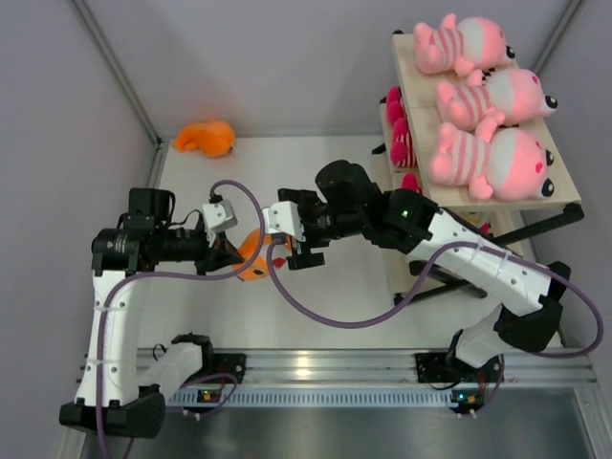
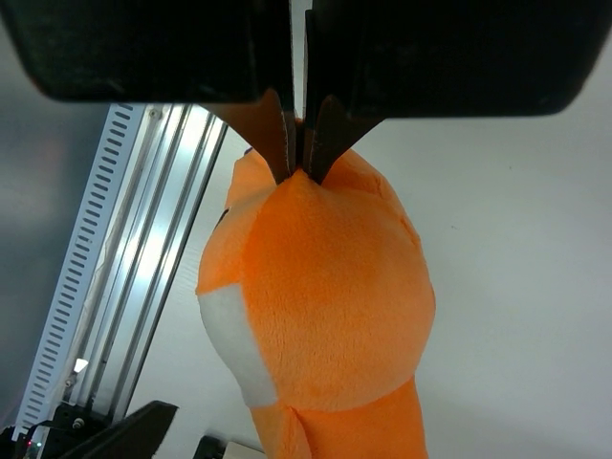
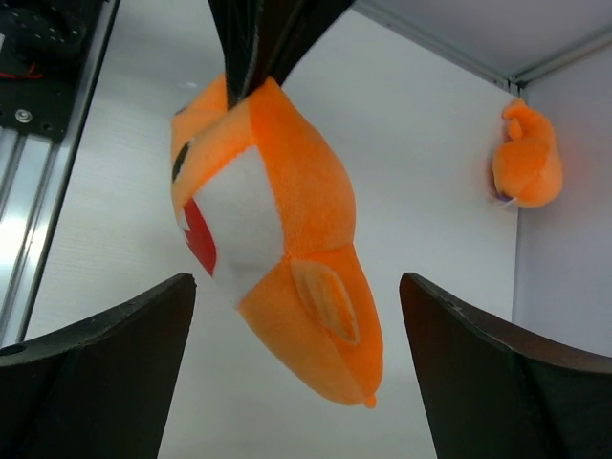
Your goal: Place and organize the stuffed toys onto the shelf
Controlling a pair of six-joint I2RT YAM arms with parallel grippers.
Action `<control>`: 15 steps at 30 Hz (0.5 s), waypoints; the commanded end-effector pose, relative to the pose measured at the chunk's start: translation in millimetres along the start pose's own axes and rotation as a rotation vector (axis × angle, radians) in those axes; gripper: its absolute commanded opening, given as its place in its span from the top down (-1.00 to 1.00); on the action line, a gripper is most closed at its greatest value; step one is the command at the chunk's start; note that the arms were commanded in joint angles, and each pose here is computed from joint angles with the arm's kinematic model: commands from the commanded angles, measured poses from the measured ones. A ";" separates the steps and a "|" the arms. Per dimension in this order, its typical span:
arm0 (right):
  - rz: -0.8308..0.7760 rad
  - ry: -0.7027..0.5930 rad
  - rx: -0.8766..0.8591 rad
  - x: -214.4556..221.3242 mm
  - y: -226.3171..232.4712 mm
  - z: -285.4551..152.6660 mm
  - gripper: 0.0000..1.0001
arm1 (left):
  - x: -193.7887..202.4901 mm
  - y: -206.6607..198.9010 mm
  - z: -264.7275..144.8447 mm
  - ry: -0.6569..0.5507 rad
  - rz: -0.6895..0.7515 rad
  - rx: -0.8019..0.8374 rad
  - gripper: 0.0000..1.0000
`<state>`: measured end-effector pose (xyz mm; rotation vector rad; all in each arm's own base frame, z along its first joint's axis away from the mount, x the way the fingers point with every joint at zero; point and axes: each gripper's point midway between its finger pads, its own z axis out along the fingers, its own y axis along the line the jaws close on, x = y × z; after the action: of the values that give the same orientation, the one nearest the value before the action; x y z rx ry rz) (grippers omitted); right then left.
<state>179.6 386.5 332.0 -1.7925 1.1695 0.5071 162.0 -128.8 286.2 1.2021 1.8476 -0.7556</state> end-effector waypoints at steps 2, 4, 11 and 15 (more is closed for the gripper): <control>-0.036 -0.173 -0.081 -46.5 11.0 2.5 -0.80 | 7.7 -28.8 -3.5 0.026 -0.089 0.099 1.00; -0.017 -0.175 -0.109 -41.3 17.0 15.7 -0.83 | 4.5 -29.6 -3.3 0.015 -0.087 0.108 1.00; 0.039 -0.238 -0.079 -44.6 9.1 48.2 -0.82 | 2.6 -31.3 -3.3 0.005 -0.090 0.115 1.00; 0.057 -0.220 -0.079 -35.8 7.1 64.9 -0.79 | 2.7 -31.6 -4.1 0.006 -0.084 0.110 1.00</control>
<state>163.7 442.2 312.3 -1.7820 1.0951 0.7316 164.1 -130.9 285.3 1.1986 1.8516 -0.7839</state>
